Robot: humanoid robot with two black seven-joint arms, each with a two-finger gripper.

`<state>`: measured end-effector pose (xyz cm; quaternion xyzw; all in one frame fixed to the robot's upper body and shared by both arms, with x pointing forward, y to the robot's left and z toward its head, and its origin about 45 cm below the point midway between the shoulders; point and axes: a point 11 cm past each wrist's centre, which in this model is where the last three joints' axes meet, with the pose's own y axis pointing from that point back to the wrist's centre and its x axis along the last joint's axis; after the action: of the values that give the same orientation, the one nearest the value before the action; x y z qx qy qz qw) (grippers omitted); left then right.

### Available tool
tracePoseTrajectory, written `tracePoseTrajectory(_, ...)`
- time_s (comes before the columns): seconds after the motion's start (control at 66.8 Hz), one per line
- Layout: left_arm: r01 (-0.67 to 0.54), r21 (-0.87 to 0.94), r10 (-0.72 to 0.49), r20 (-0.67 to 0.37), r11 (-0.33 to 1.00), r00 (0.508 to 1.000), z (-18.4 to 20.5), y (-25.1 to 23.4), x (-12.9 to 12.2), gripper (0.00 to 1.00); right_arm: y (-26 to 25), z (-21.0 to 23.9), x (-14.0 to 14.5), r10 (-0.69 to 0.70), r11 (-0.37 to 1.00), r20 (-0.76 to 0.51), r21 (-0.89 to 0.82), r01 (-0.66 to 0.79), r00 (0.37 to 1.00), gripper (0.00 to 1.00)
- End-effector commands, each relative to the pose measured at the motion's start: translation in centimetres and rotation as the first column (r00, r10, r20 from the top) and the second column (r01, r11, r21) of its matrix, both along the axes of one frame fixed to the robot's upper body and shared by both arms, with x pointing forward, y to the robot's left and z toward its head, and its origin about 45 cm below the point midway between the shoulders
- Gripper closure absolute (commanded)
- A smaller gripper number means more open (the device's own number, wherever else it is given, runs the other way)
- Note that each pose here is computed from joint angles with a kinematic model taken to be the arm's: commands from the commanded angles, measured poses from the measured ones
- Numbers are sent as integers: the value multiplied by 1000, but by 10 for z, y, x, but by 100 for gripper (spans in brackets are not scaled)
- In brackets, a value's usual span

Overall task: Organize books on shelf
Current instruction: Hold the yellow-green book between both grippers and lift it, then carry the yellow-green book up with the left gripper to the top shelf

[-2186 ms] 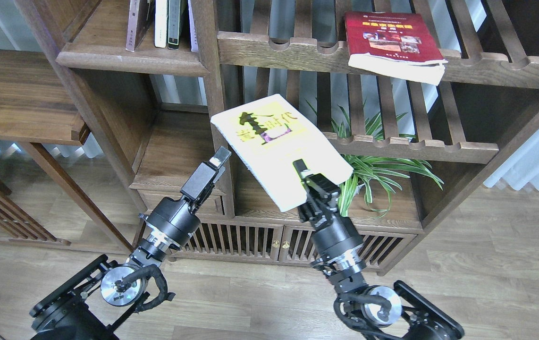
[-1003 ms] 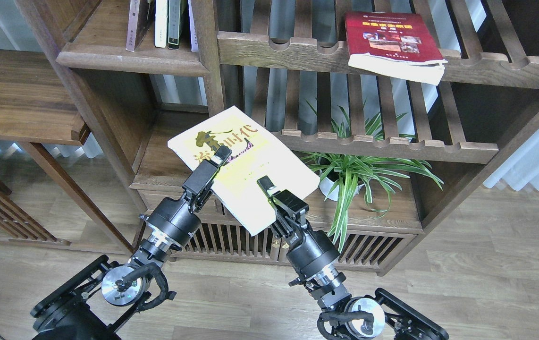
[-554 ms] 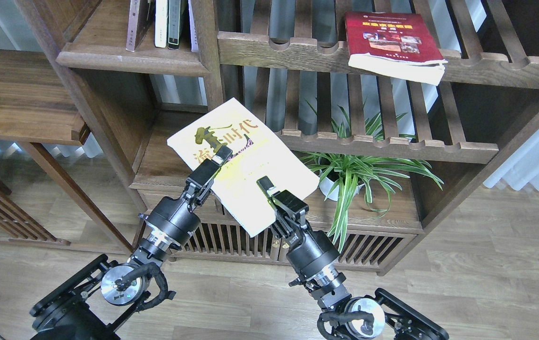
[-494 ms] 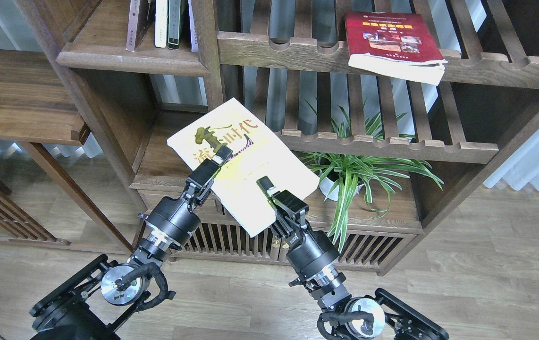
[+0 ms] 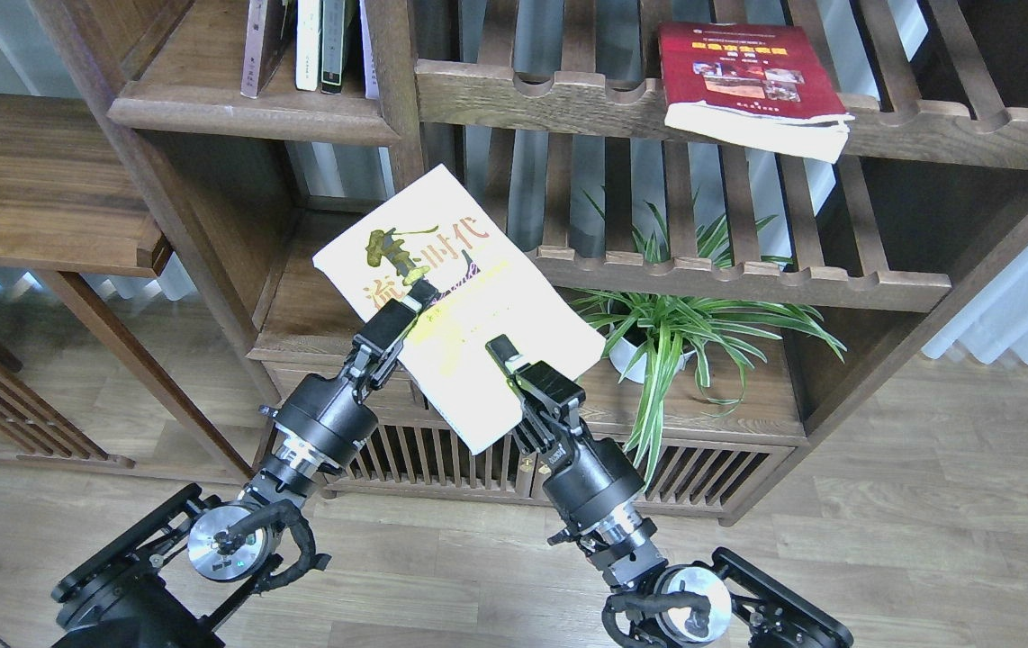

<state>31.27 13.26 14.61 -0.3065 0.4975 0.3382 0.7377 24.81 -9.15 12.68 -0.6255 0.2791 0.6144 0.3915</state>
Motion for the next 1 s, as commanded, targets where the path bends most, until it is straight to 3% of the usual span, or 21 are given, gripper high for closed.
tracePoseTrajectory(0.0, 1, 3, -1, 4, 1000, 1000, 1, 1, 1, 93, 0, 1, 1, -1, 1000, 2, 0, 1, 1000, 74)
tracePoseTrajectory(0.539, 19, 34, -20, 25, 999, 999, 3, 2, 1, 92, -3, 2, 4, -2, 1000, 24, -20, 3, 1000, 33)
tracePoseTrajectory(0.794, 28, 96, -36, 82, 995, 996, 13, 15, 3, 92, -27, -5, 8, -49, 997, 15, -57, 50, 999, 26)
tracePoseTrajectory(0.988, -5, 149, -17, 150, 989, 989, 34, 42, 21, 91, -50, -14, 12, -81, 991, 8, -109, 82, 997, 23)
